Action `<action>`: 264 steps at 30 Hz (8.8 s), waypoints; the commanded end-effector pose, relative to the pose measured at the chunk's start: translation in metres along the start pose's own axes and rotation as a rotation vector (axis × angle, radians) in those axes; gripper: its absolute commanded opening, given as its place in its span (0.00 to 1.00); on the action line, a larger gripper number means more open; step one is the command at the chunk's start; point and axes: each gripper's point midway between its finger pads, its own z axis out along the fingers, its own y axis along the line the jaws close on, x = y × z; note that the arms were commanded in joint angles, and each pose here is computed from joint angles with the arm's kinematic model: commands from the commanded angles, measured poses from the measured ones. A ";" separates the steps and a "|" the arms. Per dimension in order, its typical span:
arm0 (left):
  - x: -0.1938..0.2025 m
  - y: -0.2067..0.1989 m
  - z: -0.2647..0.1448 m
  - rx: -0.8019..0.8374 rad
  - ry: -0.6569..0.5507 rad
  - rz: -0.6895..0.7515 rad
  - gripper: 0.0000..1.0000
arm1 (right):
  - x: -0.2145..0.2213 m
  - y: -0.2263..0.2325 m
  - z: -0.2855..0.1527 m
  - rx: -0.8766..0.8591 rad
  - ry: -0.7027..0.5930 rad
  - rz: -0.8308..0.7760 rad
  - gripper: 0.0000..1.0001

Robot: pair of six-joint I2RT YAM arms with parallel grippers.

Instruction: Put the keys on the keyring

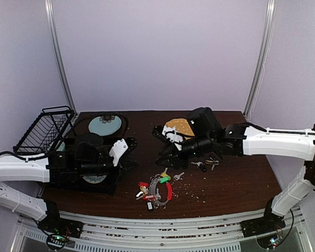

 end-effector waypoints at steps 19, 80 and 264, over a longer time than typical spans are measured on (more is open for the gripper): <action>0.065 0.044 0.012 -0.218 0.177 -0.161 0.48 | 0.227 -0.022 0.070 0.532 0.703 0.519 0.42; 0.006 0.130 0.002 -0.369 0.011 -0.149 0.57 | 0.285 -0.044 -0.063 0.604 0.842 0.840 0.55; -0.087 -0.056 -0.080 0.256 -0.603 0.419 0.09 | -0.103 0.092 -0.016 0.062 -0.124 -0.514 0.00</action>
